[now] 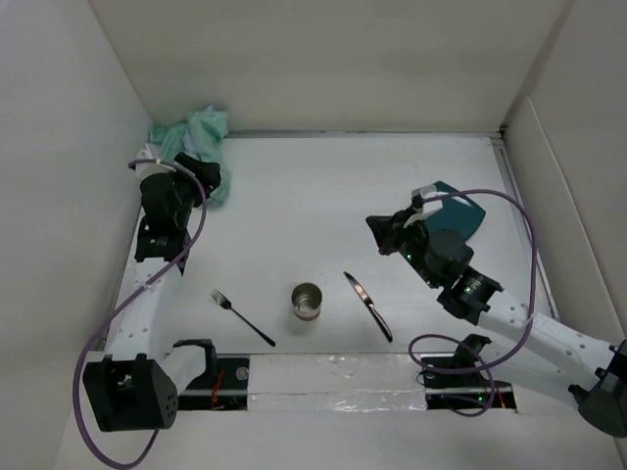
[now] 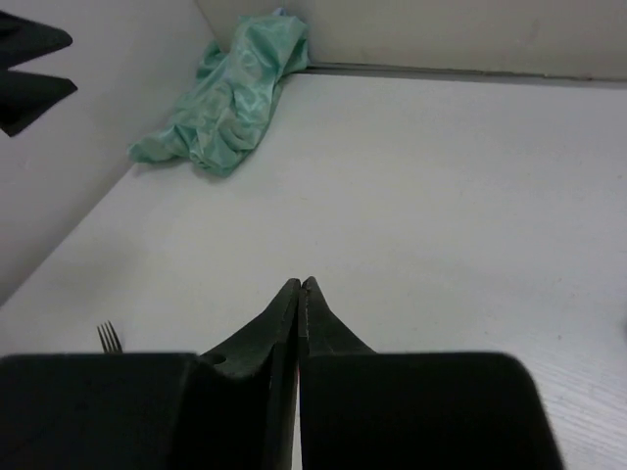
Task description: Set the dinner table for one person
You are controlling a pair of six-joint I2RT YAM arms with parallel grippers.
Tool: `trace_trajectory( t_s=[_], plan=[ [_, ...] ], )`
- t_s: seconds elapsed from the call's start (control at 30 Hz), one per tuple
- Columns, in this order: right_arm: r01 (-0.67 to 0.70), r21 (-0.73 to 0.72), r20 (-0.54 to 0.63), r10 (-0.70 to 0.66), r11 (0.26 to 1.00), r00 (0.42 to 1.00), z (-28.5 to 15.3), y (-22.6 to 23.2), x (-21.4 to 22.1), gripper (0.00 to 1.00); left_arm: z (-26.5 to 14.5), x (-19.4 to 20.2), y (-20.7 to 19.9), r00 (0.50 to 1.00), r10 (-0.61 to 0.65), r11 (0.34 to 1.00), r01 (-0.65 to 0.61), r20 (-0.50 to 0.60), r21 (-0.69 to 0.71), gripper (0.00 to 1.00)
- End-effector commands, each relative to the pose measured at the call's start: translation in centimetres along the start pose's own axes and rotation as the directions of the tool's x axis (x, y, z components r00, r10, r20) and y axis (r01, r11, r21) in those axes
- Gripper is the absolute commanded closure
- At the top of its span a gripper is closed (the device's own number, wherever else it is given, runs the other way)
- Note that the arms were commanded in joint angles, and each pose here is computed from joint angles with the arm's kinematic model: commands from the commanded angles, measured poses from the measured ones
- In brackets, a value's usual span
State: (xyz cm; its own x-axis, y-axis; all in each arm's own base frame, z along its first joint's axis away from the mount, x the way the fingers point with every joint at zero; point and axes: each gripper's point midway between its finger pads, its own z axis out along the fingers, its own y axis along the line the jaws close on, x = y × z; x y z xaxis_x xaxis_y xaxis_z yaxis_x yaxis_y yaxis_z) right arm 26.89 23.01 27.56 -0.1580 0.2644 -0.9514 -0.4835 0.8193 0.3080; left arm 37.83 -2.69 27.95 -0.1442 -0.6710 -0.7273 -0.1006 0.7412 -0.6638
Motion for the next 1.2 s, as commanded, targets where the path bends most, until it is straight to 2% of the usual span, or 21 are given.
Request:
trace_trajectory(
  t_s=[0.0, 0.03, 0.07, 0.13, 0.17, 0.2, 0.3, 0.37, 0.43, 0.47, 0.5, 0.53, 0.57, 0.63, 0.77, 0.97, 1.03, 1.07, 1.17],
  plan=[
    [-0.028, -0.044, 0.075, 0.031, 0.999, 0.997, -0.1, 0.8, -2.0, 1.00, 0.4, -3.3, 0.9, 0.992, 0.035, 0.995, -0.024, 0.119, -0.098, 0.40],
    [-0.028, -0.049, 0.068, 0.031, 0.998, 0.997, -0.1, 0.9, -1.9, 1.00, 0.9, -3.2, 1.6, 0.993, 0.041, 0.991, -0.026, 0.111, -0.129, 0.44],
    [-0.026, -0.056, 0.058, 0.029, 0.998, 0.998, -0.2, 1.1, -1.9, 1.00, 1.2, -4.0, 2.0, 0.992, 0.049, 0.983, -0.027, 0.119, -0.180, 0.59],
    [-0.024, -0.052, 0.056, 0.027, 0.998, 0.998, -0.2, 1.1, -2.0, 1.00, 3.2, -3.2, 4.3, 0.995, 0.076, 0.959, -0.057, 0.059, -0.279, 0.75],
    [-0.024, -0.046, 0.058, 0.027, 0.999, 0.998, -0.2, 0.9, -2.0, 1.00, 3.4, -4.3, 4.6, 0.992, 0.114, 0.939, -0.090, 0.054, -0.330, 0.95],
    [-0.025, -0.037, 0.056, 0.027, 0.999, 0.998, -0.1, 0.6, -1.9, 1.00, 4.0, -4.3, 5.1, 0.990, 0.134, 0.926, -0.113, 0.032, -0.359, 1.00],
    [-0.021, -0.031, 0.051, 0.023, 0.999, 0.998, -0.1, 0.3, -1.9, 1.00, 7.3, -3.7, 8.2, 0.977, 0.203, 0.868, -0.211, -0.068, -0.450, 1.00],
    [-0.022, -0.025, 0.050, 0.023, 0.999, 0.998, 0.0, 0.3, -1.8, 1.00, 8.6, -5.0, 9.0, 0.971, 0.222, 0.844, -0.237, -0.090, -0.481, 1.00],
    [-0.021, -0.027, 0.045, 0.022, 0.999, 0.999, 0.0, 0.3, -1.7, 1.00, 10.4, -3.1, 11.5, 0.957, 0.223, 0.807, -0.289, -0.188, -0.515, 0.89],
    [-0.020, -0.021, 0.037, 0.021, 1.000, 0.999, 0.2, 0.1, -1.6, 0.87, 11.5, -3.2, 12.3, 0.947, 0.235, 0.792, -0.317, -0.218, -0.522, 0.68],
    [-0.019, -0.019, 0.033, 0.020, 1.000, 0.999, 0.2, 0.1, -1.5, 0.87, 11.8, -2.3, 13.1, 0.940, 0.233, 0.781, -0.333, -0.248, -0.529, 0.60],
    [-0.018, -0.022, 0.027, 0.019, 1.000, 0.999, 0.3, 0.1, -1.4, 0.69, 12.3, -1.9, 13.6, 0.936, 0.234, 0.776, -0.343, -0.264, -0.530, 0.55],
    [-0.023, -0.027, 0.027, 0.024, 0.999, 0.999, 0.5, 0.2, -1.3, 0.62, 12.8, -1.9, 13.5, 0.932, 0.235, 0.777, -0.350, -0.275, -0.524, 0.47],
    [-0.018, -0.033, 0.011, 0.019, 0.999, 1.000, 0.9, 0.4, -0.7, 0.51, 13.8, -0.4, 14.8, 0.919, 0.225, 0.765, -0.372, -0.323, -0.526, 0.45],
    [-0.007, -0.061, -0.034, 0.005, 0.998, 0.999, 1.6, 1.0, 0.2, 0.49, 15.9, 0.9, 15.5, 0.907, 0.220, 0.777, -0.385, -0.358, -0.498, 0.40],
    [-0.005, -0.090, -0.060, -0.001, 0.996, 0.998, 2.2, 1.6, 1.0, 0.49, 18.4, 4.3, 15.5, 0.872, 0.247, 0.776, -0.440, -0.423, -0.453, 0.42],
    [-0.005, -0.093, -0.062, -0.001, 0.996, 0.998, 2.3, 1.6, 1.1, 0.49, 19.0, 6.1, 15.5, 0.865, 0.222, 0.797, -0.427, -0.451, -0.427, 0.50],
    [0.000, -0.086, -0.067, -0.005, 0.996, 0.998, 2.4, 1.5, 1.3, 0.49, 19.2, 6.7, 15.5, 0.864, 0.212, 0.808, -0.418, -0.457, -0.415, 0.62],
    [0.003, -0.061, -0.067, -0.007, 0.998, 0.998, 2.4, 1.0, 1.3, 0.49, 19.4, 9.0, 15.2, 0.851, 0.190, 0.841, -0.398, -0.491, -0.365, 0.82]
  ],
)
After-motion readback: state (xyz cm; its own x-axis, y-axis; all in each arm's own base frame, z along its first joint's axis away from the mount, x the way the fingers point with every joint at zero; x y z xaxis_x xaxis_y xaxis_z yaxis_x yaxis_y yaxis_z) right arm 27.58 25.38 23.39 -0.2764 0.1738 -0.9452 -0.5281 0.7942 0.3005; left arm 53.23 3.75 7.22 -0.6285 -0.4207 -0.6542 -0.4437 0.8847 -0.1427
